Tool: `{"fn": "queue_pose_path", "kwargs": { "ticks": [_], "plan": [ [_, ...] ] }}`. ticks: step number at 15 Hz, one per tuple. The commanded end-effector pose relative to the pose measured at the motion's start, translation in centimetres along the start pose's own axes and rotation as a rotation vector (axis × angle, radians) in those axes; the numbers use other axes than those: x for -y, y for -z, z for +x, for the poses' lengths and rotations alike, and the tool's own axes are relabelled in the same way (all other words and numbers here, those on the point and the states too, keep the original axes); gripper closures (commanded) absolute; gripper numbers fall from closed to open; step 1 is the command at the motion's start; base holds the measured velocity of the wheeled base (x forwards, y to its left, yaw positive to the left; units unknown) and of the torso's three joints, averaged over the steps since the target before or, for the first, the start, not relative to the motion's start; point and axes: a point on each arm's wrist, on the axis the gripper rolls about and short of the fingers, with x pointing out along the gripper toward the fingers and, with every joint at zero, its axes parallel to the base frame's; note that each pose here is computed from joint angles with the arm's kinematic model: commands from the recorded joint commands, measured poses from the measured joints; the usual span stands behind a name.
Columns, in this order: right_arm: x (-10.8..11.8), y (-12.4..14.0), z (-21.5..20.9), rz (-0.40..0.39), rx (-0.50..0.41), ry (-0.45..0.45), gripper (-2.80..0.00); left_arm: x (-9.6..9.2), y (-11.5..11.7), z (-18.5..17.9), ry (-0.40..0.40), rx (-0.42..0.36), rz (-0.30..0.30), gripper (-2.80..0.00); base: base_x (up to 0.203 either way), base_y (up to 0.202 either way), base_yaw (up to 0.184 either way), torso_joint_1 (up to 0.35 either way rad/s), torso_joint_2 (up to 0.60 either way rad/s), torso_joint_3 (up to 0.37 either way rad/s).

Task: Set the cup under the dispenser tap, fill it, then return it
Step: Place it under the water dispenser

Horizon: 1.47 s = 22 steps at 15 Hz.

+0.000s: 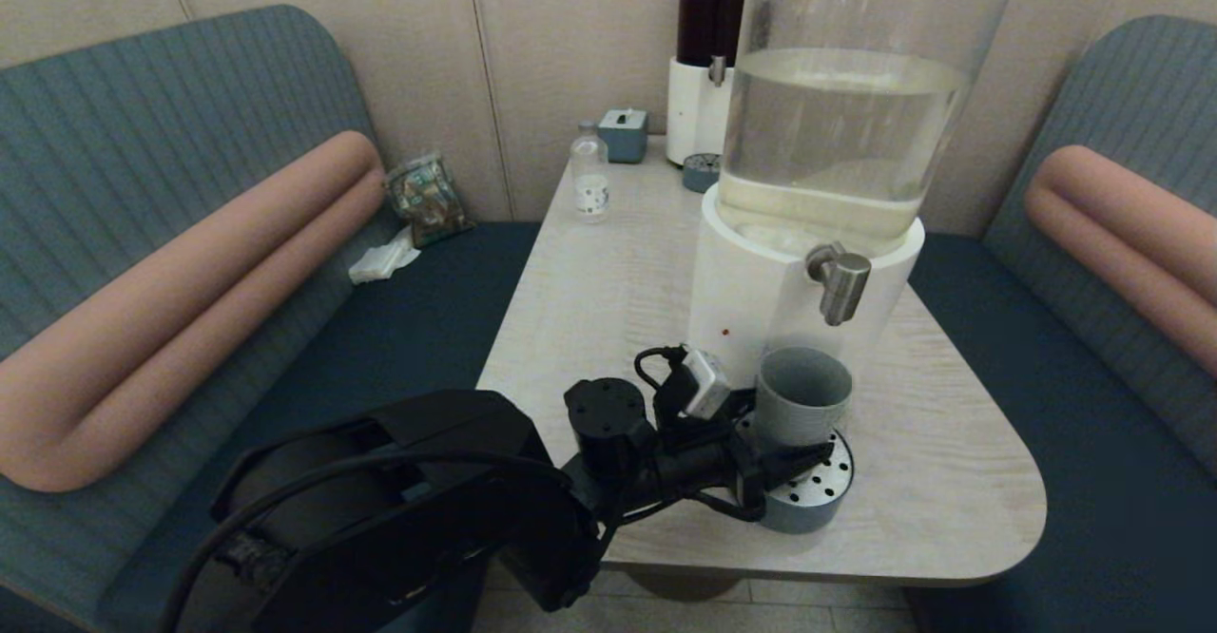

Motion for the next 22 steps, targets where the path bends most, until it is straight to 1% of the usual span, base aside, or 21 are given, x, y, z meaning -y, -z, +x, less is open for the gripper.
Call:
{"fn": "queue_pose_path", "kwargs": {
  "ticks": [1, 3, 5, 9, 12, 13, 16, 18, 20, 21, 22],
  "plan": [
    [0.0, 0.0, 0.0, 0.0, 0.001, -0.001, 0.0, 0.0, 0.6, 0.0, 0.002, -0.002, -0.002, -2.8, 0.0, 0.0, 0.0, 0.0, 0.0, 0.0],
    [0.0, 0.0, 0.0, 0.0, 0.0, -0.001, 0.0, 0.2, 0.7, 0.0, 0.002, -0.007, -0.005, -2.8, 0.0, 0.0, 0.0, 0.0, 0.0, 0.0],
    [0.0, 0.0, 0.0, 0.0, 0.001, -0.001, 0.0, 0.3, -0.5, 0.0, 0.005, 0.012, 0.006, -2.8, 0.0, 0.0, 0.0, 0.0, 0.0, 0.0],
    [0.0, 0.0, 0.0, 0.0, 0.001, -0.001, 0.0, 1.5, -2.7, -1.0, 0.015, 0.008, -0.004, -2.8, 0.0, 0.0, 0.0, 0.0, 0.0, 0.0],
    [0.0, 0.0, 0.0, 0.0, 0.001, -0.001, 0.0, 2.2, -3.0, -2.2, 0.012, -0.026, -0.024, -2.8, 0.0, 0.0, 0.0, 0.0, 0.0, 0.0],
    [0.0, 0.0, 0.0, 0.0, 0.0, -0.001, 0.0, 2.5, -2.9, -2.9, 0.009, -0.049, -0.036, -2.8, 0.0, 0.0, 0.0, 0.0, 0.0, 0.0],
    [0.0, 0.0, 0.0, 0.0, 0.001, -0.001, 0.0, 3.0, -3.7, -5.1, -0.014, -0.088, -0.051, -2.8, 0.0, 0.0, 0.0, 0.0, 0.0, 0.0],
    [0.0, 0.0, 0.0, 0.0, 0.001, -0.001, 0.0, 3.4, -5.0, -6.4, -0.025, -0.09, -0.051, -2.8, 0.0, 0.0, 0.0, 0.0, 0.0, 0.0],
    [0.0, 0.0, 0.0, 0.0, 0.0, -0.001, 0.0, 4.2, -6.9, -7.8, -0.031, -0.078, -0.048, -2.8, 0.0, 0.0, 0.0, 0.0, 0.0, 0.0],
    [0.0, 0.0, 0.0, 0.0, 0.001, -0.001, 0.0, 4.4, -8.1, -8.6, -0.038, -0.066, -0.04, -2.8, 0.0, 0.0, 0.0, 0.0, 0.0, 0.0],
    [0.0, 0.0, 0.0, 0.0, 0.001, -0.001, 0.0, 4.8, -9.6, -9.7, -0.052, -0.045, -0.025, -2.8, 0.0, 0.0, 0.0, 0.0, 0.0, 0.0]
  ]
}}
